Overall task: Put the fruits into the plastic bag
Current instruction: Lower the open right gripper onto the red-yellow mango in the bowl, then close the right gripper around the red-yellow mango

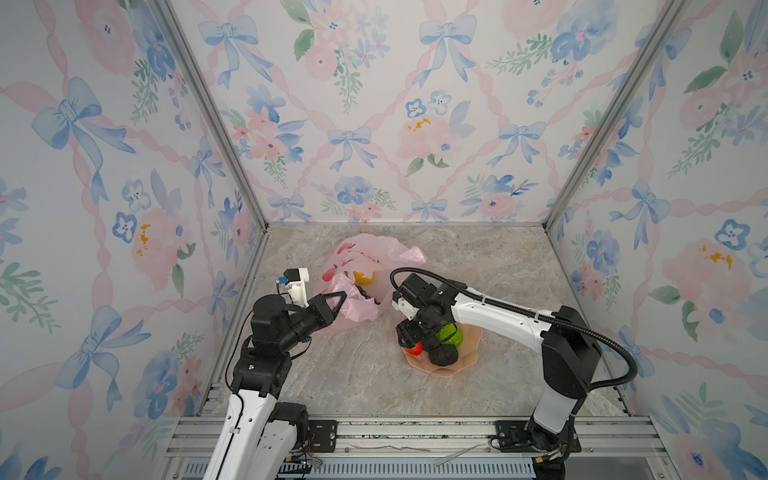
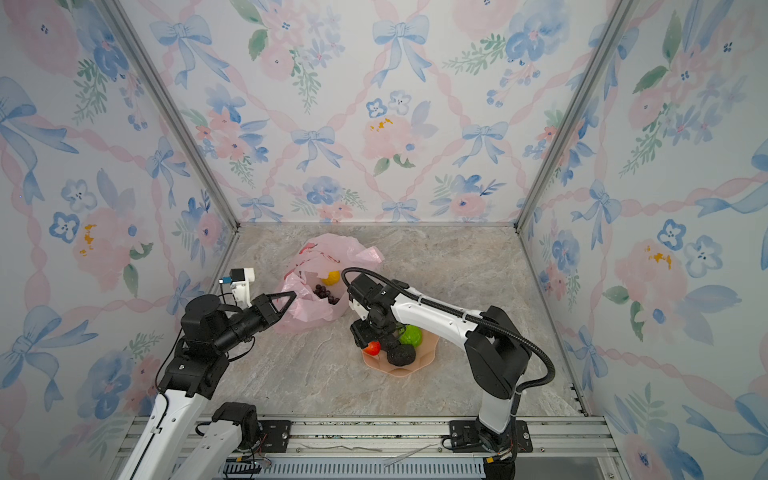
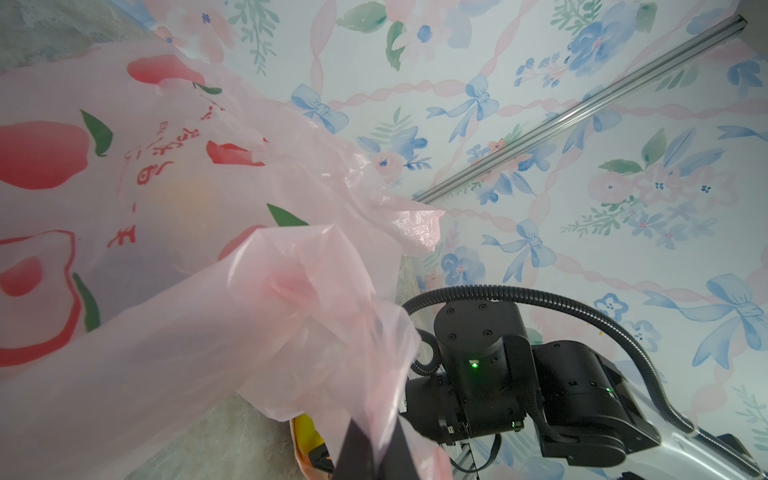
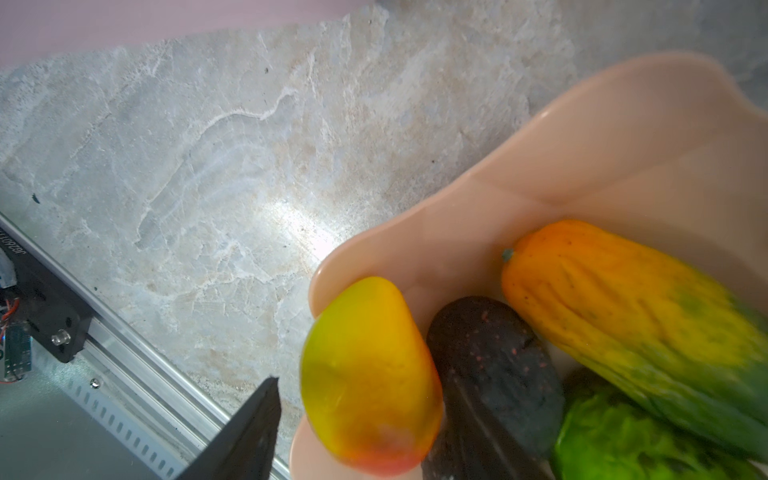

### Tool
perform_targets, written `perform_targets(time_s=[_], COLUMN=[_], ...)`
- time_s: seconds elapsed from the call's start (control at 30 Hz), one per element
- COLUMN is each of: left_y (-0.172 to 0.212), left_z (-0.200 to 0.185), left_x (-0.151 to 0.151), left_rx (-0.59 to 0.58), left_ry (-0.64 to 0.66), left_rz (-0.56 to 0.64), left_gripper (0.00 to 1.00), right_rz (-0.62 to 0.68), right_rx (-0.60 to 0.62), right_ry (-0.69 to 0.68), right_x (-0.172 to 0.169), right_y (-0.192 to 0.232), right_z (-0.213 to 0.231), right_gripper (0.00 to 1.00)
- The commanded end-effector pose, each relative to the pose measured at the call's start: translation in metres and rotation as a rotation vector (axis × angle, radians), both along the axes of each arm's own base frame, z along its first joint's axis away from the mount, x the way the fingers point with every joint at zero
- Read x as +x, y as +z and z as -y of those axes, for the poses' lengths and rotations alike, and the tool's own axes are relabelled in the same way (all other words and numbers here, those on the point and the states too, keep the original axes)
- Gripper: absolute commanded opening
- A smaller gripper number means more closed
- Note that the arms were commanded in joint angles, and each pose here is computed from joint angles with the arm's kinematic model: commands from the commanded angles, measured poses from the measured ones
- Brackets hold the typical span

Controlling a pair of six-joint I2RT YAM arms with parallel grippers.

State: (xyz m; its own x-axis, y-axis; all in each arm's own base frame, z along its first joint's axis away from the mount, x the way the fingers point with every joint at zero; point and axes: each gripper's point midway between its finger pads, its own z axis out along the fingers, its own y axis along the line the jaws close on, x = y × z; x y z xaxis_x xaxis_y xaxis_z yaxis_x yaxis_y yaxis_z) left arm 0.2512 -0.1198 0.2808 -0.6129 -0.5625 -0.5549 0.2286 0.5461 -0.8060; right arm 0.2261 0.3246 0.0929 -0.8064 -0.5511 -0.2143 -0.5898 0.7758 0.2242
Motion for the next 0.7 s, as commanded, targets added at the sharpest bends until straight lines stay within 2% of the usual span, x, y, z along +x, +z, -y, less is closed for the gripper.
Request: perform_targets(time_s=[0.0,0.67], left_y=[0.0043,0.0007], left_z=[-0.0003,-0.0009], left_x=[-0.0026,-0.0019], left_rx=[0.003,0.003], left_ry=[-0.008,-0.003], left_rz=[0.014,0.005], left_gripper=[0.00,0.00], right_rz=[-0.004,-0.005], right_rx=[-0.035,-0.065], right_ry=[0.014,0.028], right_x=[-0.0033,-0.0076], right_y=[-0.0122,-0.0209], right_z=[0.0024,0.0055], right_gripper=[0.65,0.64])
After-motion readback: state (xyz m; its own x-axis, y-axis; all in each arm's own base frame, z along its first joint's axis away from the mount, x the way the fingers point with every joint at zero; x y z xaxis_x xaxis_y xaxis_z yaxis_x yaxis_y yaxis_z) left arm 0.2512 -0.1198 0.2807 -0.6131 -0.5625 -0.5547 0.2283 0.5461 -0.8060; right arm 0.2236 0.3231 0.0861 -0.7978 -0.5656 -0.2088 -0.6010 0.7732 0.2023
